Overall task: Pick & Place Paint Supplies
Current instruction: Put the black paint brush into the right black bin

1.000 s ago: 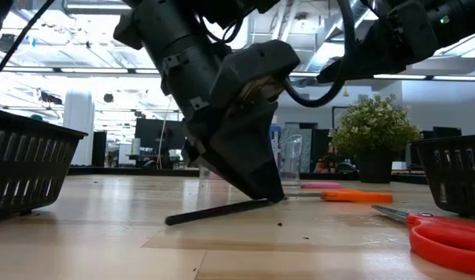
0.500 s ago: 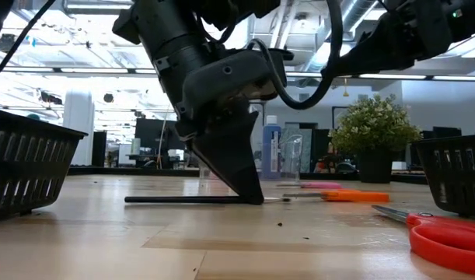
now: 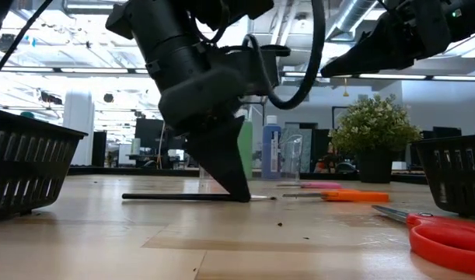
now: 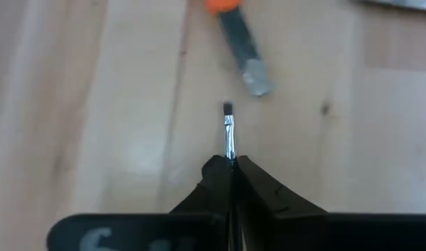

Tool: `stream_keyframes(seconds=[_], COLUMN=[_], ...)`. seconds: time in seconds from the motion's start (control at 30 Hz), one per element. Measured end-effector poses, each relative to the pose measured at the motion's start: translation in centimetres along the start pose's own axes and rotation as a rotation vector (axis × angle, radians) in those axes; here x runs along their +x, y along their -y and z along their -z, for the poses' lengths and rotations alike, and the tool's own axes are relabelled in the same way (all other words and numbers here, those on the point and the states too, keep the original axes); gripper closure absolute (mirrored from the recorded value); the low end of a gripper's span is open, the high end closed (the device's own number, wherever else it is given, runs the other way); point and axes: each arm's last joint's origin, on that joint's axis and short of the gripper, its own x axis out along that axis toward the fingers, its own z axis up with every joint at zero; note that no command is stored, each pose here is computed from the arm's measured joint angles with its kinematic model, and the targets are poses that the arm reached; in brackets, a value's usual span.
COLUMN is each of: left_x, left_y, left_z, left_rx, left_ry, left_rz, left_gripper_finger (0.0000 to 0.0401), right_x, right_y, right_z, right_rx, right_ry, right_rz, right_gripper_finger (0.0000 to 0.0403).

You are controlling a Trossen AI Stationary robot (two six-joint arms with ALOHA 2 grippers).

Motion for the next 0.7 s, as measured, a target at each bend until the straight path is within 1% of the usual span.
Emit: stream_keyframes(seconds=[0.1,0.23,0.3,0.37,0.4,0.47,0.57,0.7], left_x=[-1.3,-2.9,-3.6,-3.6,-3.6,-3.8,-3.5,-3.1], left_y=[-0.7,-1.9,-2.4,-3.0,-3.4,-4.4,-5.9,-7.3], left_z=[-0.2,-0.8,-1.2,-1.0,-0.9,-0.7,0.4,2.0], left_rx=[0.03,0.027,0.023,0.008,-0.009,-0.091,-0.221,-0.316], left_ry=[0.016,0.041,0.063,0.073,0.075,0.071,0.035,-0.061], left_rz=[-0.066,-0.141,-0.157,-0.16,-0.149,-0.108,-0.113,-0.067], left_gripper_finger=[0.0397,0.0397,0.0397,0.0398,0.0398,0.0398,0.04,0.0391], right_x=[0.0,0.0,0.0,0.0,0.0,0.0,0.0,0.0], right_y=[0.0,0.0,0.0,0.0,0.0,0.0,0.0,0.0], right_z=[0.0,-0.1,-0.1,-0.1,-0.1,-0.2,-0.2,-0.2], right_rx=[0.003,0.006,0.01,0.011,0.012,0.012,0.012,0.013], right_ry=[0.003,0.007,0.01,0.012,0.012,0.012,0.012,0.013], right_rz=[0.0,0.0,-0.001,-0.003,-0.004,-0.005,-0.005,-0.005], right_gripper_finger=[0.0159,0.0159,0.0159,0.0159,0.0159,0.0159,0.0159,0.0159])
